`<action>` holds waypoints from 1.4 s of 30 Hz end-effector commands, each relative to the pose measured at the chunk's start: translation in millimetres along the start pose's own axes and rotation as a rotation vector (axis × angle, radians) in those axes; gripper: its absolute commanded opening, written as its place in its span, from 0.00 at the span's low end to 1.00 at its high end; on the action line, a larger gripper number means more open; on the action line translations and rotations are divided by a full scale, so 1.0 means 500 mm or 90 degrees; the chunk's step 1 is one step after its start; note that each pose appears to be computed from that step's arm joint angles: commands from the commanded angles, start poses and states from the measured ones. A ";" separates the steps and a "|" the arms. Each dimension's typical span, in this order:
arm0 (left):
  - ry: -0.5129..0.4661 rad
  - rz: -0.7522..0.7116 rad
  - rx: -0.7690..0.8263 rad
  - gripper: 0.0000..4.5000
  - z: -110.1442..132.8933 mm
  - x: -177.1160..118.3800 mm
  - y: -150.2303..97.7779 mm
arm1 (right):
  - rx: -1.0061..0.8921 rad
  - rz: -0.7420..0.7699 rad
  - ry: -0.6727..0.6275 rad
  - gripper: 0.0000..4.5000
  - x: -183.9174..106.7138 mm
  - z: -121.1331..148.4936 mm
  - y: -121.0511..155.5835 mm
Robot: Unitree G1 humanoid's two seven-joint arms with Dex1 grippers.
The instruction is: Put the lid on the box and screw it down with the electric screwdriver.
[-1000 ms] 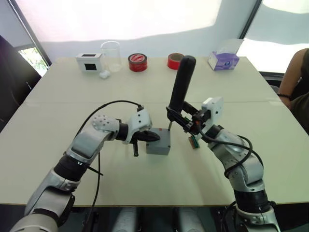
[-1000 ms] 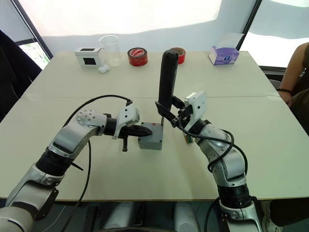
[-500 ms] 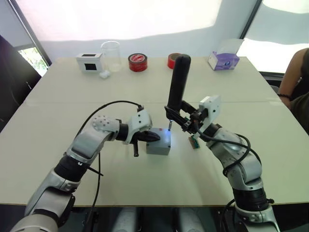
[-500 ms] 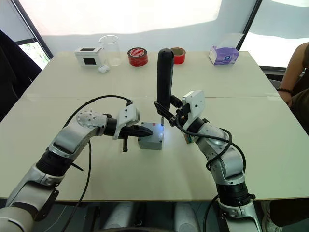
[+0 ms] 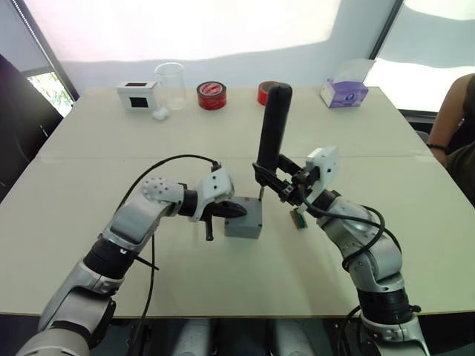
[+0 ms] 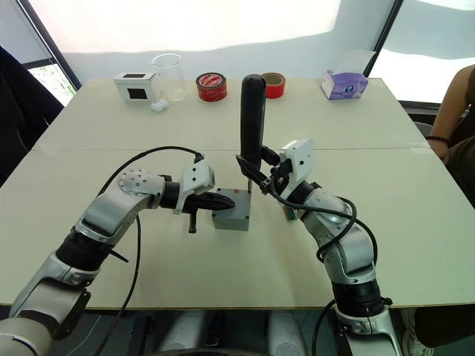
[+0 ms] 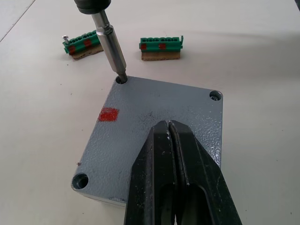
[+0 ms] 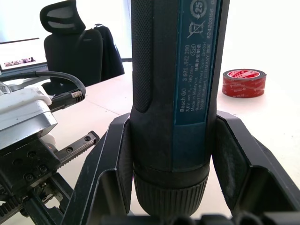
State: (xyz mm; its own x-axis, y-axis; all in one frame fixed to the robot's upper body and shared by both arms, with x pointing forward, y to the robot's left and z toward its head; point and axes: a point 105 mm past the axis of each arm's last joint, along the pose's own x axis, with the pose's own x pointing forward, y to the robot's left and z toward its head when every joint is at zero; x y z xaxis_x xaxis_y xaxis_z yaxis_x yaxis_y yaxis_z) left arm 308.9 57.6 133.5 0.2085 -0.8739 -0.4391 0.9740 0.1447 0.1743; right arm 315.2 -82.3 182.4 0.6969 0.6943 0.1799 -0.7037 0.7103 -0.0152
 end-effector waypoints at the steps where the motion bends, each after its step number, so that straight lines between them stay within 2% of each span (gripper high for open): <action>1: 0.012 -0.002 -0.008 0.00 -0.013 0.003 -0.004 | 0.041 -0.003 0.038 0.39 0.000 -0.037 -0.001; 3: 0.012 -0.002 -0.010 0.00 -0.014 0.003 -0.004 | 0.038 -0.009 -0.003 0.39 0.007 0.006 -0.008; 7: 0.009 0.000 -0.020 0.00 -0.017 -0.002 -0.002 | 0.003 0.005 -0.082 0.39 0.019 0.144 -0.011; 10: 0.019 0.013 -0.009 0.00 -0.020 -0.008 0.001 | -0.020 0.001 -0.108 0.39 0.027 0.242 -0.008; 13: 0.006 0.020 -0.016 0.00 -0.014 -0.011 0.003 | -0.014 -0.007 -0.101 0.39 0.027 0.274 -0.009; 15: -0.024 0.031 -0.027 0.00 0.000 -0.013 0.008 | -0.001 -0.018 -0.089 0.39 0.027 0.288 -0.015; 16: -0.051 0.051 -0.030 0.00 0.014 -0.014 0.016 | 0.010 -0.014 -0.076 0.39 0.024 0.292 -0.018; 17: -0.091 0.112 -0.030 0.00 0.038 -0.020 0.040 | 0.030 -0.025 -0.051 0.39 0.018 0.295 -0.034; 18: -0.136 0.145 -0.027 0.00 0.065 -0.030 0.053 | 0.041 -0.065 -0.001 0.39 0.006 0.283 -0.070; 19: -0.168 0.139 -0.043 0.00 0.083 -0.039 0.052 | 0.027 -0.118 0.058 0.39 -0.016 0.262 -0.112; 21: -0.196 0.051 -0.097 0.00 0.099 -0.051 0.028 | 0.025 -0.204 0.198 0.39 -0.072 0.201 -0.176; 23: -0.192 0.023 -0.122 0.00 0.101 -0.062 0.021 | 0.066 -0.249 0.318 0.39 -0.129 0.146 -0.208; 25: -0.179 -0.016 -0.108 0.00 0.107 -0.074 -0.005 | 0.151 -0.280 0.393 0.39 -0.185 0.110 -0.229; 30: -0.098 -0.076 -0.025 0.00 0.096 -0.075 -0.058 | 0.265 -0.318 0.496 0.39 -0.276 0.047 -0.248; 32: -0.084 -0.087 -0.008 0.00 0.094 -0.071 -0.067 | 0.285 -0.336 0.527 0.39 -0.300 0.032 -0.254; 38: -0.088 -0.100 0.010 0.00 0.098 -0.050 -0.086 | 0.292 -0.414 0.600 0.39 -0.349 0.001 -0.284; 42: -0.098 -0.103 -0.007 0.00 0.097 -0.041 -0.095 | 0.291 -0.404 0.626 0.39 -0.347 -0.013 -0.284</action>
State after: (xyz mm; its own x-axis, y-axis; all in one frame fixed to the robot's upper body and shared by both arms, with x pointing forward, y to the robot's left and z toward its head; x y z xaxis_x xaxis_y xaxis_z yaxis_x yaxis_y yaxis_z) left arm 258.6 49.8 170.8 0.0398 -0.9406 -0.3371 0.9971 0.0154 0.0748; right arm 289.8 -299.6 127.8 0.5500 0.1890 -0.8135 -0.0331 0.9782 0.2049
